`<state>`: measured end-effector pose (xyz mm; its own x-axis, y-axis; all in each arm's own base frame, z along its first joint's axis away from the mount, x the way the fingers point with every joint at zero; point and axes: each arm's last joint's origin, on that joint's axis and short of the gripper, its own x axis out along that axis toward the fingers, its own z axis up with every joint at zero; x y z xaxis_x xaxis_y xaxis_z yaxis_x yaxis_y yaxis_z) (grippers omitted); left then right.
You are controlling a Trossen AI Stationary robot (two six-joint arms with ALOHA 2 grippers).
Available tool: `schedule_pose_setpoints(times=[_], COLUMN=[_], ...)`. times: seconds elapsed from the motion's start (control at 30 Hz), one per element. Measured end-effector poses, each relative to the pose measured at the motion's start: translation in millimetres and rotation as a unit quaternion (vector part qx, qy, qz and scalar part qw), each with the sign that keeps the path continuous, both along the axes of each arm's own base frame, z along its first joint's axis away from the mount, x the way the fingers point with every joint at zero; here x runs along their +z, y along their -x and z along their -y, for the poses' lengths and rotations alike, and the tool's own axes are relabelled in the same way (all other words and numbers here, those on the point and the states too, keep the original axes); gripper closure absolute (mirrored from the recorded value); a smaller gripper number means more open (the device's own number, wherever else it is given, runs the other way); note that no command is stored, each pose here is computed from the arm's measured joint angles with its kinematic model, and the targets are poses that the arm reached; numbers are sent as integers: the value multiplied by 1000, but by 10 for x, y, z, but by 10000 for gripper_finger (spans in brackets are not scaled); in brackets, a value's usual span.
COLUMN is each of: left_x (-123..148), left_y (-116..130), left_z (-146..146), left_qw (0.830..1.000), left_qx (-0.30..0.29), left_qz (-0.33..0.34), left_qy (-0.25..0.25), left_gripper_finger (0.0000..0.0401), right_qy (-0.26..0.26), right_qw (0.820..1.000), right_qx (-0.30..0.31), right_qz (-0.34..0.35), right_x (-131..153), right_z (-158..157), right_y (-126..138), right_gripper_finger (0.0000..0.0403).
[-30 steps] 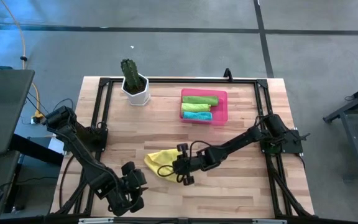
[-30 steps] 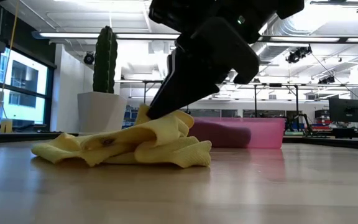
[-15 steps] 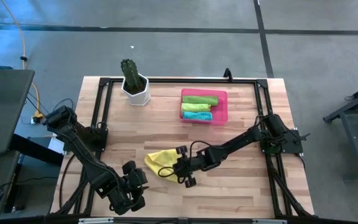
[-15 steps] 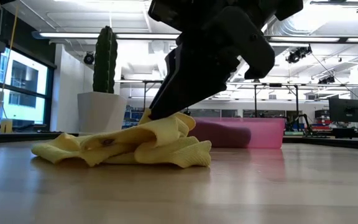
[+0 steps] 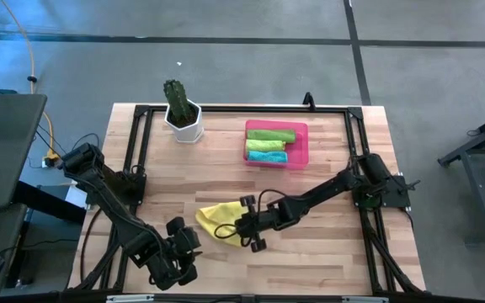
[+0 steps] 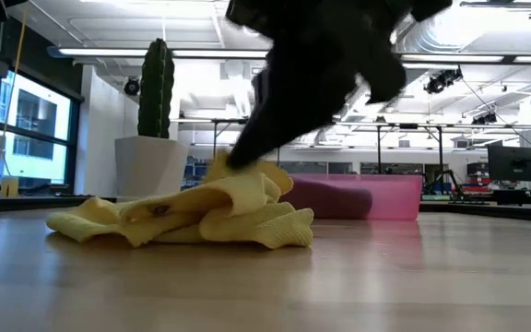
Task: Roll microfiber towels into tight, uniform cylinder then place into a basket
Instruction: Roll the yellow microfiber cloth
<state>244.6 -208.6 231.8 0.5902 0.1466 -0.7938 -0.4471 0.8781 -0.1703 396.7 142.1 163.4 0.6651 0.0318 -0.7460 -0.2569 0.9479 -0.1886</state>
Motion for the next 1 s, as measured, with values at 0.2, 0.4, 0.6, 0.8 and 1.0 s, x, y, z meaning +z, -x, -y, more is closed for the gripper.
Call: schedule_pose_setpoints(times=[0.2, 0.4, 0.6, 0.8, 1.0], left_x=[11, 48, 83, 103, 123], left_y=[-19, -125, -328, -463, -599], left_z=[-24, -158, -299, -502, -714], left_qw=[998, 987, 984, 973, 970], left_qx=[-23, -3, -32, -29, -3], left_qz=[14, 58, 62, 55, 57], left_qy=[-52, -147, -161, -222, -235], left_gripper_finger=[307, 307, 286, 234, 199], right_qy=[-15, -36, -30, -32, -32], right_qw=[999, 992, 989, 990, 990], right_qx=[-21, -53, -73, -67, -66], right_qz=[45, 110, 124, 118, 118], right_x=[523, 1012, 1093, 1073, 1076], right_z=[64, 140, 167, 153, 152], right_y=[145, 308, 345, 345, 345], right_gripper_finger=[401, 402, 402, 403, 403])
